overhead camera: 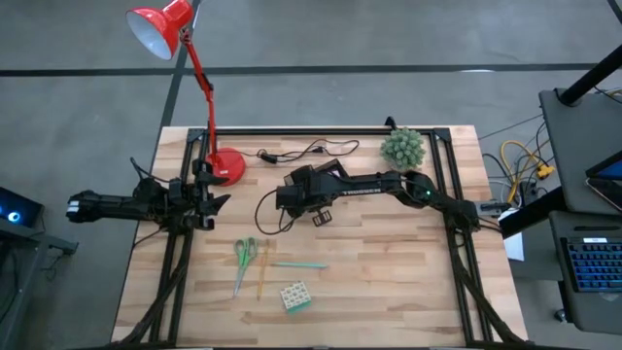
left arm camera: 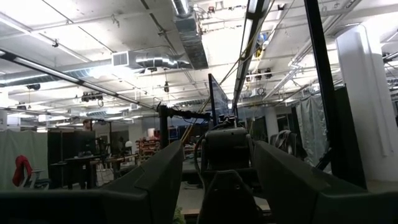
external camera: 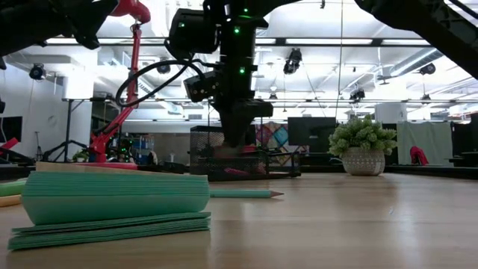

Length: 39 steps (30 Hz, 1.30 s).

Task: Pick and place office supplies into organizer
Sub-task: Put the green eraser into the desk organizer, then put the blue pencil into the desk organizer

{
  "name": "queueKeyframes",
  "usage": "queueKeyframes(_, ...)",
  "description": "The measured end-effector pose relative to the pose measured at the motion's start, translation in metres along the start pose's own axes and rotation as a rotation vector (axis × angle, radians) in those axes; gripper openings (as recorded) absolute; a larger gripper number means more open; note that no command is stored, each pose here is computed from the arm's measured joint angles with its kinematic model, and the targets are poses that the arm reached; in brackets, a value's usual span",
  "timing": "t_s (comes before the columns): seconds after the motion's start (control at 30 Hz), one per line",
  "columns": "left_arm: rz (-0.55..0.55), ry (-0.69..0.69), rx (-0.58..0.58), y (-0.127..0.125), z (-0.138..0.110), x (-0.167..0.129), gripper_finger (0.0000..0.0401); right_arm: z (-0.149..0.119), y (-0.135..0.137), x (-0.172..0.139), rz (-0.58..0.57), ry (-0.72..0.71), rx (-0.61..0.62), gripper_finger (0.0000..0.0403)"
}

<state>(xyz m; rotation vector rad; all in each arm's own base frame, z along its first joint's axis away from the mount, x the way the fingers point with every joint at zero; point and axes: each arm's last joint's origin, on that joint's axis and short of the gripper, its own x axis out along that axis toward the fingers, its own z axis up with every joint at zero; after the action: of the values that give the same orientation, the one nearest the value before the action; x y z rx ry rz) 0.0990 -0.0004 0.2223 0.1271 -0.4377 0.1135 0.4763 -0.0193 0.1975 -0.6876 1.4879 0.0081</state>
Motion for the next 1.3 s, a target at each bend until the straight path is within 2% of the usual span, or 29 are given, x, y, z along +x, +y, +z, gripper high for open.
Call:
queueKeyframes(0.2, 0.000, 0.000, 0.000, 0.000, 0.000, 0.000, 0.0187, 0.000, 0.000, 0.000, 0.000, -0.001, 0.001, 0.0119)
queueKeyframes(0.43, 0.000, 0.000, 0.000, 0.000, 0.000, 0.000, 0.0187, 0.003, 0.003, -0.007, -0.012, -0.009, 0.102, 0.0117)
queueKeyframes(0.67, 0.000, 0.000, 0.000, 0.000, 0.000, 0.000, 0.0187, 0.017, 0.013, -0.036, -0.037, -0.098, 0.171, 0.0119)
queueKeyframes(0.83, 0.000, 0.000, 0.000, 0.000, 0.000, 0.000, 0.0187, 0.030, 0.024, -0.066, -0.046, -0.200, 0.299, 0.0119)
queueKeyframes(0.9, 0.000, 0.001, 0.000, 0.000, 0.000, 0.000, 0.0187, 0.036, 0.031, -0.076, -0.024, -0.248, 0.371, 0.0116)
queueKeyframes(1.0, -0.001, 0.001, 0.000, 0.000, 0.000, 0.000, 0.0187, 0.045, 0.044, -0.084, 0.065, -0.325, 0.437, 0.0111)
queueKeyframes(1.13, 0.000, 0.001, 0.000, 0.000, 0.000, 0.000, 0.0187, 0.056, 0.063, -0.092, 0.231, -0.402, 0.453, 0.0106)
queueKeyframes(1.3, 0.000, 0.000, 0.000, 0.000, 0.000, 0.000, 0.0187, 0.065, 0.090, -0.100, 0.275, -0.424, 0.441, 0.0107)
